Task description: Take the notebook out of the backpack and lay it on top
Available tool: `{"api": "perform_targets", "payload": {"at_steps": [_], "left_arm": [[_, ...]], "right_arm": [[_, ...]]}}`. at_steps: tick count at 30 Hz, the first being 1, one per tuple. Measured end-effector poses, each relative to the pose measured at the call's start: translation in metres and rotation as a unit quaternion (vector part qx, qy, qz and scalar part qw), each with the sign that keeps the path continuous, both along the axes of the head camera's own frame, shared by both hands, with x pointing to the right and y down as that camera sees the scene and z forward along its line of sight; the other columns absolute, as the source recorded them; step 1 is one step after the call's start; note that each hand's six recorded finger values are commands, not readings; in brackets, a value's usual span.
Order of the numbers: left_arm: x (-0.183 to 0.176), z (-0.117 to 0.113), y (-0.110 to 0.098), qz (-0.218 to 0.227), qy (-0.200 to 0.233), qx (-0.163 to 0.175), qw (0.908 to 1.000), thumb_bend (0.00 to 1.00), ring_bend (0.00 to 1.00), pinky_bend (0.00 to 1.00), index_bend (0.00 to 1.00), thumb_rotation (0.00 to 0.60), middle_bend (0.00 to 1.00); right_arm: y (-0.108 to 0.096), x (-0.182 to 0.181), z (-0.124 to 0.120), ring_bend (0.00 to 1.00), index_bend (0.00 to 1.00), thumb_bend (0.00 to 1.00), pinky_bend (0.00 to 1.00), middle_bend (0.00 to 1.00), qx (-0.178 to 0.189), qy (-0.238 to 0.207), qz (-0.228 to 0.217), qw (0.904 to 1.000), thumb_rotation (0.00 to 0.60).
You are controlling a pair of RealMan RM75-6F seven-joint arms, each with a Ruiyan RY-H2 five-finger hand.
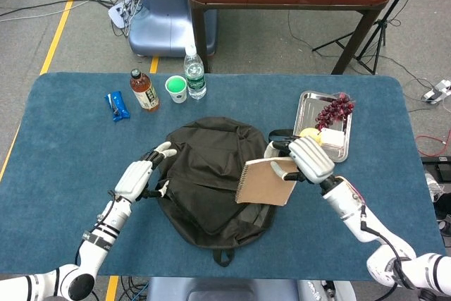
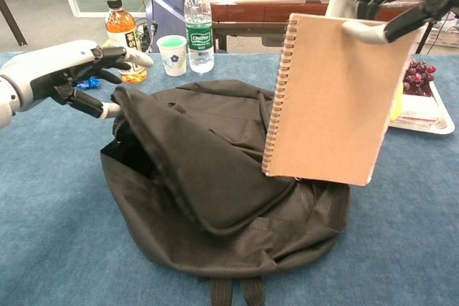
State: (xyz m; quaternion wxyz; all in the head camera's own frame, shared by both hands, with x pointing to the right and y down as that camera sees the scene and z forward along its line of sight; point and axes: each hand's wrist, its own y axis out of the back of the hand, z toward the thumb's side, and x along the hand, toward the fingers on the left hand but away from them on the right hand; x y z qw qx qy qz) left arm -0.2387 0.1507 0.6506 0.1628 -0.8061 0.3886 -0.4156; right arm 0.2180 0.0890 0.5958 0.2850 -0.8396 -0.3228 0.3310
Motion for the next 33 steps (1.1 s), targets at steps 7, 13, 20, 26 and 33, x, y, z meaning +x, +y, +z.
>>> {"api": "perform_targets", "payload": {"at_steps": [7, 13, 20, 26, 33], "left_arm": [[-0.001, -0.007, -0.001, 0.003, -0.008, 0.014, 0.9999, 0.31, 0.00, 0.01, 0.01, 0.600, 0.00], [-0.007, -0.017, -0.007, 0.002, -0.021, 0.041, 0.9989, 0.29, 0.00, 0.00, 0.00, 0.600, 0.00], [-0.023, -0.022, -0.015, -0.014, -0.039, 0.048, 0.9980, 0.29, 0.00, 0.00, 0.00, 0.600, 0.00], [-0.044, -0.026, -0.021, -0.027, -0.061, 0.054, 0.9963, 0.29, 0.00, 0.00, 0.00, 0.600, 0.00], [-0.086, -0.033, -0.032, -0.053, -0.109, 0.065, 0.9904, 0.29, 0.00, 0.00, 0.01, 0.600, 0.00]], "right_arm": [[-0.011, -0.010, 0.020, 0.14, 0.26, 0.42, 0.29, 0.23, -0.028, 0.026, -0.003, 0.9993, 0.600], [-0.032, -0.018, 0.025, 0.00, 0.00, 0.38, 0.01, 0.00, -0.034, 0.039, 0.003, 0.9987, 0.600], [-0.049, -0.014, 0.009, 0.00, 0.00, 0.38, 0.00, 0.00, 0.011, 0.035, 0.024, 0.9990, 0.600], [-0.047, 0.009, -0.014, 0.00, 0.00, 0.38, 0.00, 0.03, 0.047, 0.048, 0.043, 0.9968, 0.600], [-0.019, 0.070, -0.043, 0.11, 0.09, 0.38, 0.10, 0.23, 0.097, 0.128, 0.083, 0.9835, 0.600]]}}
